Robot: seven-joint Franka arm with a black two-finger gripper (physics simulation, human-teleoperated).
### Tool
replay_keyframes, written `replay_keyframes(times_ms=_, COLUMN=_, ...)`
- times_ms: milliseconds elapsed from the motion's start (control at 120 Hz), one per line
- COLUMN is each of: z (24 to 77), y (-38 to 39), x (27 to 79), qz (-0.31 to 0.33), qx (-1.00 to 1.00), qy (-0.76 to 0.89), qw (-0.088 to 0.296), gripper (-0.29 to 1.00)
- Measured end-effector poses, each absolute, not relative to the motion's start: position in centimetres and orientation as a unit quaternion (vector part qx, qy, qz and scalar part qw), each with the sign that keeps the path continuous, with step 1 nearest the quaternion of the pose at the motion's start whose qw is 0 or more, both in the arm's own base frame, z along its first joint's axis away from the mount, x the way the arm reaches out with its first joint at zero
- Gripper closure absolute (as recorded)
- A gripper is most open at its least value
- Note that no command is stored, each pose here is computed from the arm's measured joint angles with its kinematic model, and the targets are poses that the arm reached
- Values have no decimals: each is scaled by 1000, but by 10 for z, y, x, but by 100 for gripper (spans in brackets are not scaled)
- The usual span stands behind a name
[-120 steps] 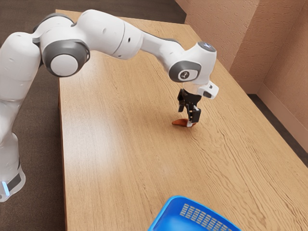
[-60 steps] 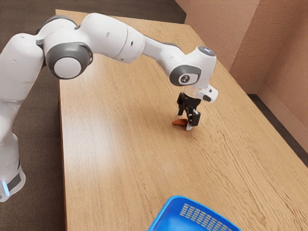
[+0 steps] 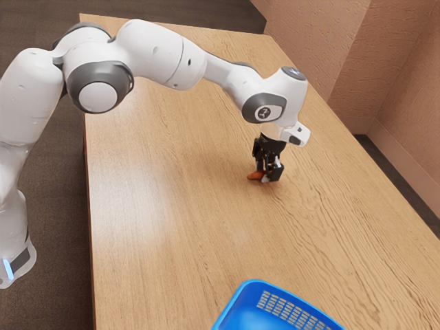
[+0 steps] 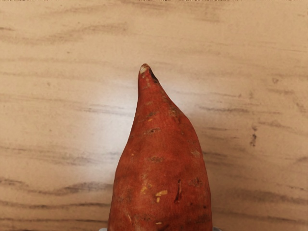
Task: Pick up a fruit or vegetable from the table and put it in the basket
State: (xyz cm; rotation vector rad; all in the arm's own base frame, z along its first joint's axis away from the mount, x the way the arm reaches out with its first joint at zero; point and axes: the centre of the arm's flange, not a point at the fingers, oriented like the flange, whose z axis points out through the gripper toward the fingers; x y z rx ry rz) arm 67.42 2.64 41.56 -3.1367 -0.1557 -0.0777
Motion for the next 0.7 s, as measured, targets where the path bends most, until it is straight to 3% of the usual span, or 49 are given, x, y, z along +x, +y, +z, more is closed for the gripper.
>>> replay_keyframes(times_ms=183, z=437, y=23, x=671, qz=-40, qx=-998, qy=-47, qw=-3, gripper=52)
replay_keyframes(times_ms=342, z=498, y=-2, x=654, qz=-74, qx=-997, qy=-25, qw=-14, gripper=53)
replay_keyframes(times_ms=700, z=619, y=-192, x=595, qz=-108, qx=-982, qy=154, qw=-16, gripper=52)
